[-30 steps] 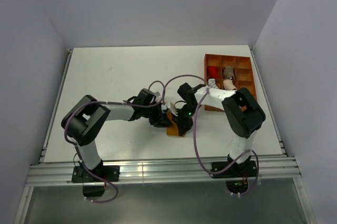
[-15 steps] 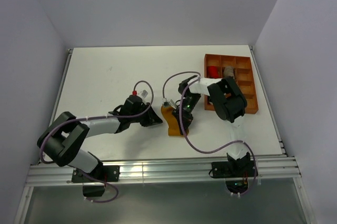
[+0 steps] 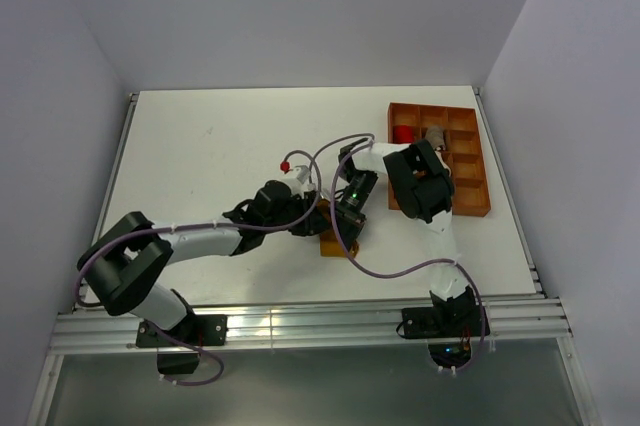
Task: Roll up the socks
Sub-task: Roll the sock at the center of the board.
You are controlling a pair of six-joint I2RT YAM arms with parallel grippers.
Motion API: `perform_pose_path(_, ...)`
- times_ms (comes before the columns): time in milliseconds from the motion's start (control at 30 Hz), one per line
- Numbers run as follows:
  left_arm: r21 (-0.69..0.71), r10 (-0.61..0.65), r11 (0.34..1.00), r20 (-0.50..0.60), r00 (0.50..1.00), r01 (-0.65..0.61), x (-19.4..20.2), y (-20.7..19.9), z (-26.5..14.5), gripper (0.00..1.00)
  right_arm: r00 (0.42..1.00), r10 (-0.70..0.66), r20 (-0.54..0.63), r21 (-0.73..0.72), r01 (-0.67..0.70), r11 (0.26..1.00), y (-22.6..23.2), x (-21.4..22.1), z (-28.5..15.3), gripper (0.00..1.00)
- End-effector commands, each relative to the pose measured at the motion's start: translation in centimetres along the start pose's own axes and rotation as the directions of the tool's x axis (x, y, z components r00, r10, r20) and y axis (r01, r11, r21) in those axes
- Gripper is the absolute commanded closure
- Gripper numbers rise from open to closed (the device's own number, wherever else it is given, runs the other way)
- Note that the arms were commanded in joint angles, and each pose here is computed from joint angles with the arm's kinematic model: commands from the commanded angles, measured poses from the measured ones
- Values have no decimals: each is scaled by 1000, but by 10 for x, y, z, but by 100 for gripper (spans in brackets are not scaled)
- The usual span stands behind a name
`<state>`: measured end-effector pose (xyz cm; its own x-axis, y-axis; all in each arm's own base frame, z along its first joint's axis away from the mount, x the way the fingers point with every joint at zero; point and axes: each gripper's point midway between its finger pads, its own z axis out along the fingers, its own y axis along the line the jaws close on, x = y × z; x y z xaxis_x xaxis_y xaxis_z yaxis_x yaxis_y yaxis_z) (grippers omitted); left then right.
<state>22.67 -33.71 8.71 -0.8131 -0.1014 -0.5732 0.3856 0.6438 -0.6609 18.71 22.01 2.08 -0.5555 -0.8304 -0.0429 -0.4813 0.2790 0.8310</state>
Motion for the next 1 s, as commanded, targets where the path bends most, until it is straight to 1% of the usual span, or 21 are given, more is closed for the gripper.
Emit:
perform_pose_path(0, 76, 103, 992, 32, 994, -105, -11, -16, 16, 68, 999, -36, -4, 67, 37, 997, -22, -6, -6, 87)
perform_pose_path(133, 99, 116, 989, -21, 993, -113, 7, -15, 33, 66, 1000, -16, -3, 71, 16, 997, -25, -6, -5, 87)
perform_pose_path(167, 111, 114, 988, -48, 992, -108, 16, -12, 35, 66, 1000, -15, -3, 68, 15, 998, -25, -5, -5, 87)
perform_pose_path(200, 145, 121, 983, -40, 992, -114, 18, -18, 36, 65, 1000, -14, 1, 71, 14, 997, -26, -6, -6, 87)
perform_pose_path(267, 156, 123, 981, -61, 991, -112, 27, -18, 36, 64, 1000, -4, 3, 78, 4, 997, -28, -6, -6, 87)
perform_pose_path(500, 154, 118, 983, -116, 986, -99, 49, -12, 37, 65, 1000, 16, 20, 69, -17, 997, -28, -11, -7, 87)
perform_pose_path(633, 173, 112, 981, -140, 984, -87, 62, -10, 29, 64, 999, 38, 33, 79, -40, 996, -30, -12, -9, 87)
perform_pose_path(767, 224, 116, 971, -146, 982, -82, 67, -16, 22, 59, 998, 48, 41, 92, -51, 994, -36, -12, -10, 87)
perform_pose_path(833, 235, 117, 969, -162, 980, -76, 70, -17, 22, 58, 998, 51, 44, 96, -55, 994, -36, -13, -10, 87)
perform_pose_path(967, 210, 109, 975, -175, 979, -71, 72, -11, 28, 58, 998, 49, 45, 105, -53, 993, -37, -13, -11, 87)
